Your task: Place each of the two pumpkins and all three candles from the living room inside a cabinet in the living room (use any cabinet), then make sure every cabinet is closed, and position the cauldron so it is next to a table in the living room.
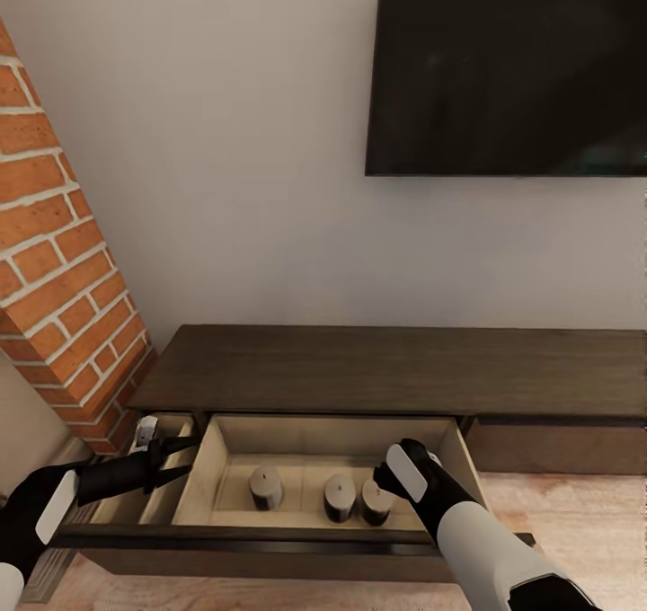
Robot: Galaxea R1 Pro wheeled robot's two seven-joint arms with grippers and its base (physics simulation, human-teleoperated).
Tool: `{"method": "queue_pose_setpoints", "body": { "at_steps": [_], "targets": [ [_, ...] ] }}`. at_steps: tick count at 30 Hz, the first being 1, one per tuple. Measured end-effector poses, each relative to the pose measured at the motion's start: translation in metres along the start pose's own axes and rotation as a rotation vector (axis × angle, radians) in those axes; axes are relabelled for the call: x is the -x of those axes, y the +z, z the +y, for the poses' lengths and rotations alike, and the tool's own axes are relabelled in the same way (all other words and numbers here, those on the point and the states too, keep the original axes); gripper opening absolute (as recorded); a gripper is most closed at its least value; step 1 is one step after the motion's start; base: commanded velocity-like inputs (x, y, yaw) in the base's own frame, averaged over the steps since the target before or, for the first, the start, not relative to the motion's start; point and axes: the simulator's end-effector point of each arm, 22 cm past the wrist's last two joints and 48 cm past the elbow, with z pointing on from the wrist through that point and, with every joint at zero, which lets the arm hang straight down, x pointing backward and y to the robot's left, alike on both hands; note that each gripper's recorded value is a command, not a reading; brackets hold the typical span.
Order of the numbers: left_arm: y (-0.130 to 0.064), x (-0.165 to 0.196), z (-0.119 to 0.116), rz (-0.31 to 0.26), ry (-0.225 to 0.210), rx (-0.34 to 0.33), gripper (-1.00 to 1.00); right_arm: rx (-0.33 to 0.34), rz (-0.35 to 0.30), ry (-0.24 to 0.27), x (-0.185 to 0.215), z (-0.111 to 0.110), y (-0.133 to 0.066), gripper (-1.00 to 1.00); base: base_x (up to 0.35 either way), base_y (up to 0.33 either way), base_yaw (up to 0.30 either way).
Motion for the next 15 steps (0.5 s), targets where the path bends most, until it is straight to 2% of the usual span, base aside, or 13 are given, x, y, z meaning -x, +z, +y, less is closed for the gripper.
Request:
{"method": "queue_pose_setpoints", "body": {
  "at_steps": [15],
  "targets": [
    [-0.010, 0.008, -0.028, 0.001, 0.000, 0.005, 1.00, 0.009, 0.004, -0.002, 0.010, 0.008, -0.031, 1.00, -0.013, 0.000, 0.000]
  ]
}}
